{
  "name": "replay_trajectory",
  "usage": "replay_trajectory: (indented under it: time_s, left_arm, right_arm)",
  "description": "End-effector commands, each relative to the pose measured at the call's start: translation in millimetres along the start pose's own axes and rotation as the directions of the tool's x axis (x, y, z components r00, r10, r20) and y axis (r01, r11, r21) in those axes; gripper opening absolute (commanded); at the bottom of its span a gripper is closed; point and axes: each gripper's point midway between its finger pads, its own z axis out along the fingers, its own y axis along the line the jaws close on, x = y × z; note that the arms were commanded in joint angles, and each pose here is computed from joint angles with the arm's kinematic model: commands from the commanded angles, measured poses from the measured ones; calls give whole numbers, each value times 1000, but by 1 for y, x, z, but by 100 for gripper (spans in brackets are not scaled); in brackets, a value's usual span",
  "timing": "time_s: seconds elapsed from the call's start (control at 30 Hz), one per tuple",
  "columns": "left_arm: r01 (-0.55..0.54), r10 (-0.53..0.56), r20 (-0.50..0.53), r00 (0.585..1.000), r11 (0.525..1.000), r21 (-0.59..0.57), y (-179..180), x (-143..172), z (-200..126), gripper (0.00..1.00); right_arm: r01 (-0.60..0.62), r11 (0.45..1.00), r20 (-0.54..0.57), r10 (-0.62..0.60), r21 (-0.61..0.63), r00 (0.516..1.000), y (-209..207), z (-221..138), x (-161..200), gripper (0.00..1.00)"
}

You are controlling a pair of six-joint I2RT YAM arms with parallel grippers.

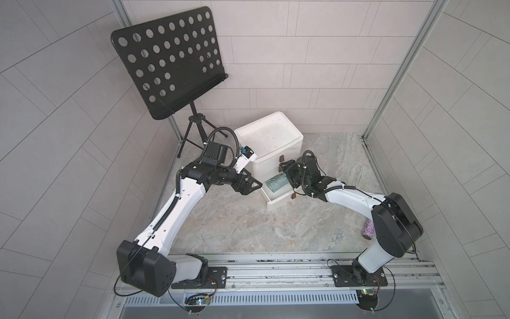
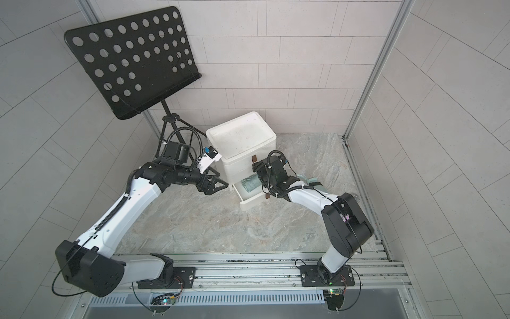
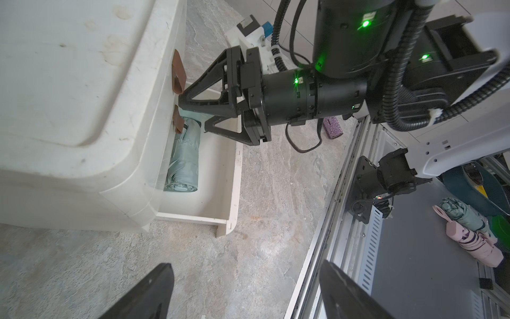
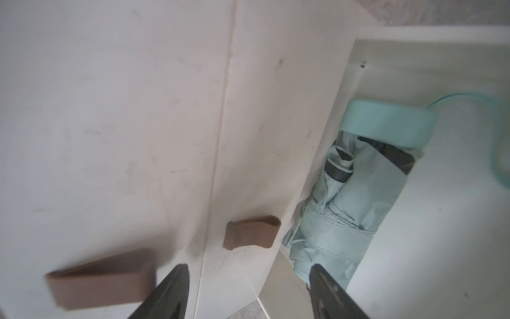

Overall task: Place the umbrella in the drawer by color
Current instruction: Place the umbrella in the drawer, then pick up the umbrella from the center of the board.

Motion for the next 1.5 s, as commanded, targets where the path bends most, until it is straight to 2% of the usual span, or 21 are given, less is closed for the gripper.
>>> replay_trajectory:
  time_s: [0.0,0.17,0.33,0.43,0.5,0.57,0.77,1.0,1.23,1.47]
  left_arm:
    - [-4,4,-8,1000,1000,3,-1,0,0,89]
    - [19,-18,-9,1000,1000,12,-8,-9,-8,89]
    - [56,-56,7,998,998,37,-17,-25,-17,89]
    - [82,-84,18,996,993,79,-24,-36,-20,89]
    - [98,-101,28,994,990,103,-28,-45,-22,89]
    - [106,-112,38,993,987,124,-31,-53,-23,89]
    - [103,-109,28,994,983,150,-41,-60,-17,89]
    - [108,-105,-29,994,981,159,-47,-42,3,89]
    - [110,-104,-46,994,981,158,-46,-36,12,89]
    - [112,-105,-51,993,981,158,-44,-33,15,89]
  right_arm:
    - [60,998,51,-60,-7,997,13,-26,-12,72]
    - [231,971,112,-236,62,965,12,-65,-46,73]
    - [358,916,51,-372,179,927,-14,-93,-87,75]
    - [439,854,17,-461,280,887,-35,-109,-108,76]
    - [491,790,-14,-523,367,852,-50,-119,-123,76]
    - [516,743,-56,-547,426,835,-64,-124,-135,76]
    - [473,695,-96,-508,541,856,-113,-133,-168,76]
    - [377,637,-102,-425,672,900,-166,-143,-197,76]
    - [313,617,-138,-315,722,939,-212,-137,-205,76]
    - [268,631,-142,-243,728,960,-239,-133,-215,76]
